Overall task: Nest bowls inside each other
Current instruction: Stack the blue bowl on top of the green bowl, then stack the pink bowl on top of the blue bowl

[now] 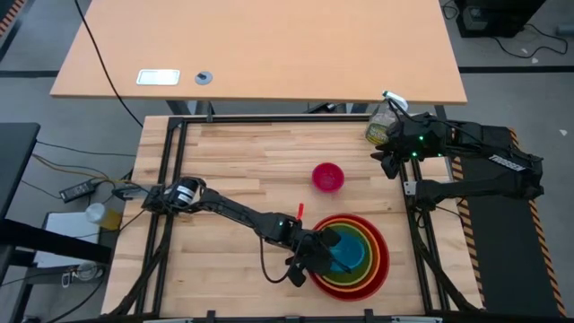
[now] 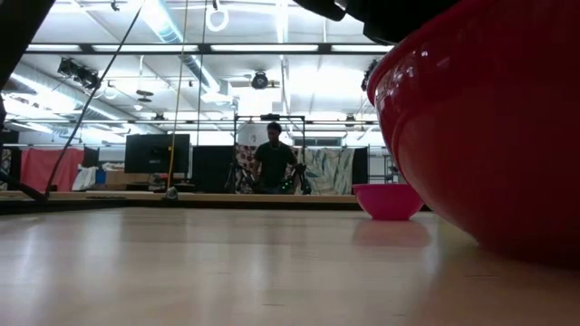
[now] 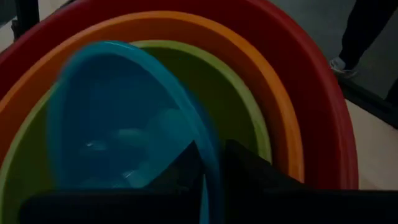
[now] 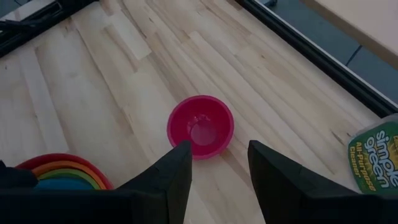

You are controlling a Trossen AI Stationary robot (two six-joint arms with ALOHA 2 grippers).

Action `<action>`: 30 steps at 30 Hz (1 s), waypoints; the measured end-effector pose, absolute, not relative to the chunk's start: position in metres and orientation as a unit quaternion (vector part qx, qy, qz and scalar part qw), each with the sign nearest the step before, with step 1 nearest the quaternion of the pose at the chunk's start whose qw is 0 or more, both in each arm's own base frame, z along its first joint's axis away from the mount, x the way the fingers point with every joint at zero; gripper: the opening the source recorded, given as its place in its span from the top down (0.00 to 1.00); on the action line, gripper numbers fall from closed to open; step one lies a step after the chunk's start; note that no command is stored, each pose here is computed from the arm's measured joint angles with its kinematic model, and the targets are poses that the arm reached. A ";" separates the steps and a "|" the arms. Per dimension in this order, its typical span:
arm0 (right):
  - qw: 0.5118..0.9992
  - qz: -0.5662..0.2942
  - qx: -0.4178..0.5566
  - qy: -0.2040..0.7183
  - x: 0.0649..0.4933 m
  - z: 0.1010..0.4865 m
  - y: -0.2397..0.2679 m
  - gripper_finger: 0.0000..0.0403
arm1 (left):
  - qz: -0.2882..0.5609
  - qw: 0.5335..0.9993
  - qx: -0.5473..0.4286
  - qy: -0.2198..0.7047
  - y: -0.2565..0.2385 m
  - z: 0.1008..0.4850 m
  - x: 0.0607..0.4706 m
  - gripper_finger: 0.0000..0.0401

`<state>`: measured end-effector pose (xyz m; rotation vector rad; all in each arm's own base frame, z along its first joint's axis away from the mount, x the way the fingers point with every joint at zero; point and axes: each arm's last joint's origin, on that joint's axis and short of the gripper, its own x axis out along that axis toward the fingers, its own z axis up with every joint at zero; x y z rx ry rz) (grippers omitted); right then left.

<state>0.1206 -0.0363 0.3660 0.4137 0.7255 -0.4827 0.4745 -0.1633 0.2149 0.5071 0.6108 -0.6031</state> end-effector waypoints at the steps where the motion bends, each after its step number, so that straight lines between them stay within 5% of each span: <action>1: 0.886 -0.232 0.199 0.348 0.121 0.366 -0.036 0.59 | -0.290 0.877 0.245 0.294 -0.163 0.215 0.474 0.81; 14: 0.889 -0.232 0.204 0.338 0.122 0.367 -0.037 0.59 | -0.285 0.880 0.227 0.305 -0.163 0.217 0.472 0.62; 20: 0.896 -0.219 0.208 0.326 0.116 0.370 -0.034 0.59 | -0.260 0.899 0.195 0.292 -0.160 0.249 0.465 0.57; 30: 0.885 -0.188 0.241 0.350 0.119 0.352 -0.033 0.59 | -0.169 0.911 0.042 0.373 -0.143 0.280 0.442 0.52</action>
